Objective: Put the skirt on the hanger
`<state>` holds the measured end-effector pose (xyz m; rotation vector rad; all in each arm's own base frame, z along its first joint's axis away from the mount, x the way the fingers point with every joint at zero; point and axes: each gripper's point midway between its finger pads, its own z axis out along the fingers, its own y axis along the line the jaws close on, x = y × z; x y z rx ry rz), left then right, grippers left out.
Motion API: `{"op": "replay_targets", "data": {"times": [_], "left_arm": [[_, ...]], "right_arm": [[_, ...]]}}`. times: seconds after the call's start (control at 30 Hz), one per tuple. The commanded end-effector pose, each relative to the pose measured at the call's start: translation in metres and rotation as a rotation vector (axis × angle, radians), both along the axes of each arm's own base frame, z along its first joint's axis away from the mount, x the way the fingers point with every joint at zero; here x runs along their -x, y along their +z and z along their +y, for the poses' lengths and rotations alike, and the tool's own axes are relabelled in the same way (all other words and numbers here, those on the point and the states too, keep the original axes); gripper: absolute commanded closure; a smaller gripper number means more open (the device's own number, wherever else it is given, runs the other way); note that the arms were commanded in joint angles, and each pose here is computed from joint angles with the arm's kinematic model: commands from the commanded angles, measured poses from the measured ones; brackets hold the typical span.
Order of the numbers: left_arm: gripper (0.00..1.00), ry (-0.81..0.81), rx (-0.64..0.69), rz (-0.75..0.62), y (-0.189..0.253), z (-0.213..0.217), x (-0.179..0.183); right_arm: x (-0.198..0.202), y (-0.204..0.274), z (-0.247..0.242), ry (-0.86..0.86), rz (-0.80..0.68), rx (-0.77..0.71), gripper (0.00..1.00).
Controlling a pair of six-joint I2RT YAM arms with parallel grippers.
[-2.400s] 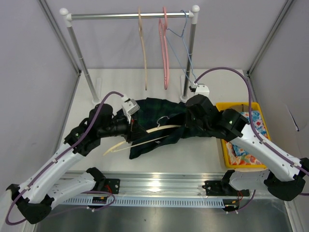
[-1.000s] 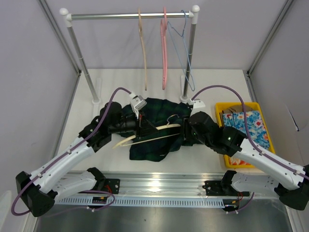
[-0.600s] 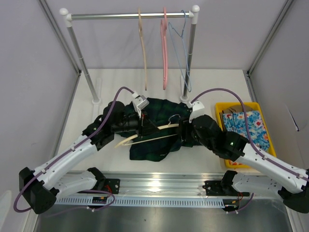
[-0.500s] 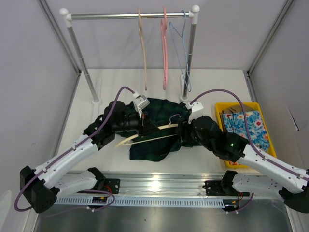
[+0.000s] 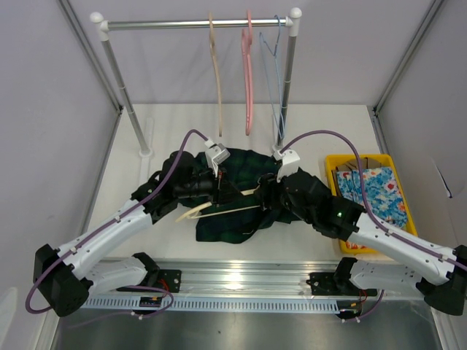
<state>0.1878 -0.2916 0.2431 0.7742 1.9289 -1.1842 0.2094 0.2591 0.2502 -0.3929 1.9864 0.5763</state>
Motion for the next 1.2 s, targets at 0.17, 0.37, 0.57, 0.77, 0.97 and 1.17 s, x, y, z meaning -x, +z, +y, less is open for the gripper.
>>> {"op": "replay_targets", "data": {"times": [0.17,0.37,0.57,0.77,0.97,1.17], "left_arm": [[1.00,-0.028,0.081,-0.059,0.027,-0.011,-0.003],[1.00,-0.029,0.075,-0.046,0.021,-0.011,-0.003],[1.00,-0.033,0.077,-0.038,0.019,-0.013,-0.002],[1.00,-0.033,0.076,-0.037,0.016,-0.012,-0.002],[1.00,-0.033,0.078,-0.031,0.016,-0.013,-0.003],[1.00,-0.033,0.078,-0.027,0.016,-0.014,-0.003]], "right_arm": [[-0.014,0.026,0.014,-0.082,-0.023,-0.117,0.39],[-0.017,0.035,0.010,-0.126,-0.029,-0.171,0.42],[-0.017,0.040,0.010,-0.140,-0.033,-0.209,0.45],[-0.018,0.041,0.010,-0.155,-0.033,-0.215,0.45],[-0.020,0.028,0.015,-0.173,0.002,-0.216,0.55],[-0.022,0.017,0.015,-0.192,0.011,-0.204,0.55]]}}
